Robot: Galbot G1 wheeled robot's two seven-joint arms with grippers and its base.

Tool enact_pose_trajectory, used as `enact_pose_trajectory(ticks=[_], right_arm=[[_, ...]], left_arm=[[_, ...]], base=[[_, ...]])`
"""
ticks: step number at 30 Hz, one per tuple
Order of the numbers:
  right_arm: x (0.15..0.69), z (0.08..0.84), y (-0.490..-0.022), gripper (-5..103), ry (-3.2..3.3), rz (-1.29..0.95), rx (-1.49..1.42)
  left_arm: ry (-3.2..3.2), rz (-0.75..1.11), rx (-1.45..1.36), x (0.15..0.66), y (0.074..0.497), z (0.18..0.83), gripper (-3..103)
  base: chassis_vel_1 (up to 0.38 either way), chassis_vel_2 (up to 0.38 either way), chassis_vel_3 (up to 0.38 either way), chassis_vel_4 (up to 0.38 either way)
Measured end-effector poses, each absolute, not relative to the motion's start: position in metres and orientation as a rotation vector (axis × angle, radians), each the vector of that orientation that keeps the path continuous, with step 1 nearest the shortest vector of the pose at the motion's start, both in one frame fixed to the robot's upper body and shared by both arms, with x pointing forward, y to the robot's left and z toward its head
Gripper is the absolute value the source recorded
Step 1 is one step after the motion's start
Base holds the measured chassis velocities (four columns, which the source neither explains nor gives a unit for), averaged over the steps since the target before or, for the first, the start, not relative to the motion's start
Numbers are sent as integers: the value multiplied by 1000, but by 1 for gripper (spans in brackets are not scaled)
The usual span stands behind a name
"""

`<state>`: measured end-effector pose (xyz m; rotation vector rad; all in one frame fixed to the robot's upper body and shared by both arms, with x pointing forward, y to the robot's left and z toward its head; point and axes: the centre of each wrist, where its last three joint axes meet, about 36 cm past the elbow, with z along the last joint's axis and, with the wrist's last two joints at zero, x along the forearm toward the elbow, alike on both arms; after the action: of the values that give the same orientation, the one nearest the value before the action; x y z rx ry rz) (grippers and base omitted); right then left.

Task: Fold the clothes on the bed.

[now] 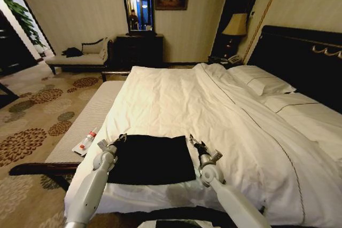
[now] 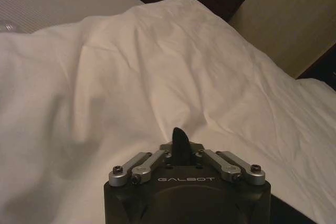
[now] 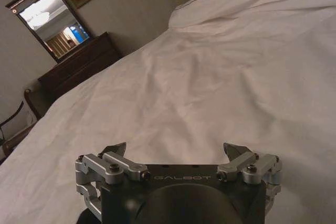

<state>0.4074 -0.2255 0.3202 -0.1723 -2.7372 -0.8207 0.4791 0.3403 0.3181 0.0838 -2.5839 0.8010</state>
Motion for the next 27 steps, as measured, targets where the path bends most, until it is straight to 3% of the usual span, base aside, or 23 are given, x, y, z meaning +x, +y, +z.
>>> enact_pose_trajectory(ticks=[1, 3, 6, 16, 27], right_arm=[[407, 320, -226, 100, -2737, -821, -172], [414, 312, -230, 100, -2742, -805, -170], [419, 305, -233, 100, -2750, -797, -152], [435, 284, -229, 100, -2766, -867, 52], [438, 267, -220, 100, -2727, -940, 172]], left_arm=[[-2584, 801, 84, 479, 340, 318, 15], [-2594, 816, 87, 478, 345, 323, 4], [-2604, 827, 87, 477, 349, 328, 2], [-2652, 819, 111, 472, 366, 344, 2], [-2656, 789, 106, 469, 358, 338, 2]], base=[[0, 0, 0, 0], [0, 0, 0, 0], [0, 0, 0, 0], [0, 0, 0, 0], [0, 0, 0, 0]])
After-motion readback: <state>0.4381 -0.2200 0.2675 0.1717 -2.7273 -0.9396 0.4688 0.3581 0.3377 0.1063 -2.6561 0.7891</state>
